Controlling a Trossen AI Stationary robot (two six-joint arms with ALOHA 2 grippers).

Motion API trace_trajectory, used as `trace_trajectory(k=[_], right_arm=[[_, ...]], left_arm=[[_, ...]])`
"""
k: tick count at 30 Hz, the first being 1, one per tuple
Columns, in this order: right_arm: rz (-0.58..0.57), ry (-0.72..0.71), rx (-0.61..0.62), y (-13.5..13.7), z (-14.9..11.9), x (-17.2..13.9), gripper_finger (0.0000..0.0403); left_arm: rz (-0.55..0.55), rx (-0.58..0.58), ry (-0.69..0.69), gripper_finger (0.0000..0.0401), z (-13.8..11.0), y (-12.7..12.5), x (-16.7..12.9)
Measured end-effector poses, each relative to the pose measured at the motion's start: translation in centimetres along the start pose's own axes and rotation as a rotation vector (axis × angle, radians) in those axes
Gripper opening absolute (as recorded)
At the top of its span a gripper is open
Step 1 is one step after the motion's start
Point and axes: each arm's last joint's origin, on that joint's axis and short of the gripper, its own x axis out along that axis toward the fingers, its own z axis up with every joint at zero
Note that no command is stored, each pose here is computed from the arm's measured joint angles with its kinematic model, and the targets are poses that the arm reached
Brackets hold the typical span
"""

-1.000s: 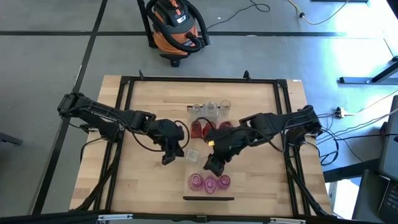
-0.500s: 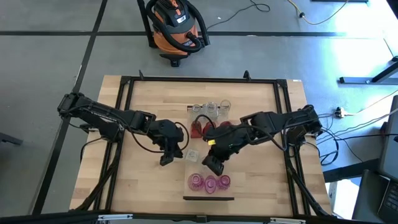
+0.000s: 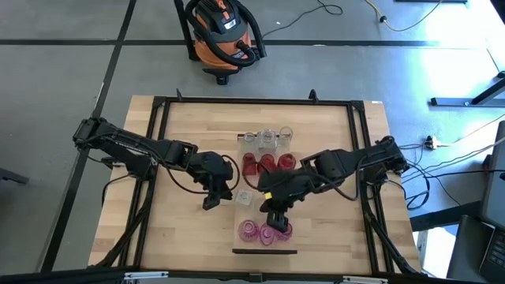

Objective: Sort vases onto shelf
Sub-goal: Adjust the transparent vase on the shelf

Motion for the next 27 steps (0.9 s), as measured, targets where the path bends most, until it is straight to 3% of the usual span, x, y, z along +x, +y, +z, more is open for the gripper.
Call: trace_trajectory(k=[27], right_arm=[[-0.135, 0.02, -0.036, -1.6, 0.3, 0.8, 0.0]], left_arm=[[0.027, -0.003, -0.018, 0.0053, 0.1, 0.2, 0.0]])
